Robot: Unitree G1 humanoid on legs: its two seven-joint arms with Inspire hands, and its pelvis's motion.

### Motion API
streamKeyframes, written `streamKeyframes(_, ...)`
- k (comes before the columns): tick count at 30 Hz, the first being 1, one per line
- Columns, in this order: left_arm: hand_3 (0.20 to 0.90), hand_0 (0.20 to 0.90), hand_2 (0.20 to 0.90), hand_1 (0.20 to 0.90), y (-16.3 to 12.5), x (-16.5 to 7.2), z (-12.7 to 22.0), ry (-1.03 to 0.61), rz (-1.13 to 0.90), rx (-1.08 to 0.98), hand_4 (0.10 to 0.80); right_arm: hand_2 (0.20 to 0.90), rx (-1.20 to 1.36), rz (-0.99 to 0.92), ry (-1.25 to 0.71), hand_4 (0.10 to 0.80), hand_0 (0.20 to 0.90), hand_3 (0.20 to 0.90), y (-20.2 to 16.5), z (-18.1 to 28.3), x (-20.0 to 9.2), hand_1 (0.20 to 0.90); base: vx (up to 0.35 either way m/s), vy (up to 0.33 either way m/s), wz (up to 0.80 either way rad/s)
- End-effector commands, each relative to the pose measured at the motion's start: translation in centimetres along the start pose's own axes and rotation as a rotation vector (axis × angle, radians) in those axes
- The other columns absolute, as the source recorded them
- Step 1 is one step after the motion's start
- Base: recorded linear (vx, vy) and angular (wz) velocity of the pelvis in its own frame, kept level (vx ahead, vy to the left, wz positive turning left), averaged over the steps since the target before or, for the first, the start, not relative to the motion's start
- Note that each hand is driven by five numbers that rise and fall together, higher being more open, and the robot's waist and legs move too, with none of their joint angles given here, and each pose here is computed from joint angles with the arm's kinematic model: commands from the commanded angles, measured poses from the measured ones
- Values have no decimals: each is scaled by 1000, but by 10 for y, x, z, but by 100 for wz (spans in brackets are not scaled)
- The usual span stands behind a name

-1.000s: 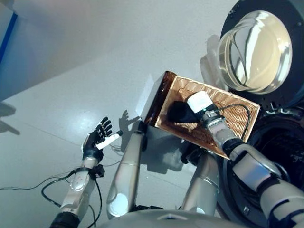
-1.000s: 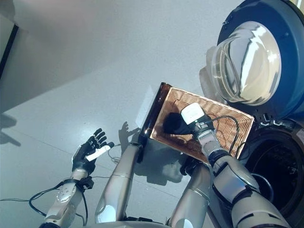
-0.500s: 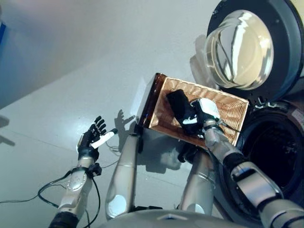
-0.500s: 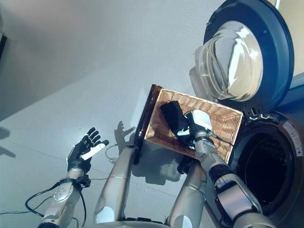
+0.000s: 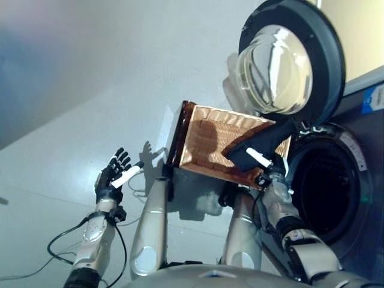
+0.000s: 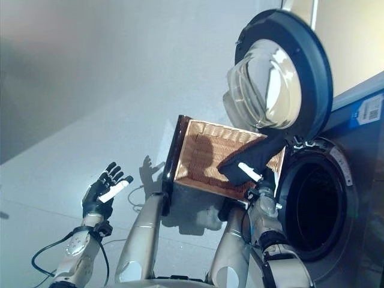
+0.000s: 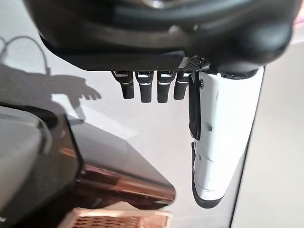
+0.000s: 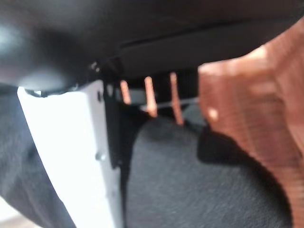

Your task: Pick up the clothes and place them into the washing machine

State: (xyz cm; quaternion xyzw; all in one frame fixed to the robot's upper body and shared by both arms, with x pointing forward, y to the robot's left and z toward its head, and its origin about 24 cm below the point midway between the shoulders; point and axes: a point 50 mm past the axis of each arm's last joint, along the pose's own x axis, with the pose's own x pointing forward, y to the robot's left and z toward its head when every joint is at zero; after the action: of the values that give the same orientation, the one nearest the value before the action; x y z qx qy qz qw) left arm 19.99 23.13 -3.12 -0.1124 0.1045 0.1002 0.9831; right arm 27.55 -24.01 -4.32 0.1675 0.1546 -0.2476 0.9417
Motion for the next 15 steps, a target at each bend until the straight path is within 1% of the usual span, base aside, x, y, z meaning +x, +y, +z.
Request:
streamKeyframes(1,900,900,900,900,4,-2,6,-63,11,-16,800,200,247,-56,-179,300,200,200,-21,34,5,200,47,-16,-11)
streamKeyframes(8,900,900,900,900,0,-3,-3,-26,-2,-32,800,200,352,-115,-151,300,200,200,-33,21,1,200,70,-25,-9)
streamKeyframes(9,900,900,900,900,-1,-4,-7,-11,-2,-30,800,200,338,-143,-124,300,200,200,-38,13,-1,200,55,-29,-12)
streamKeyframes(13,900,900,900,900,-1,-4,-15,22,10,-28,800,200,329,-168,-75,300,200,200,-40,1,-4,200,94,-27,-8)
streamKeyframes(15,900,900,900,900,-1,-6,-24,56,21,-33,800,200,351,-182,-20,300,200,200,-41,-15,-10,200,150,-44,-14)
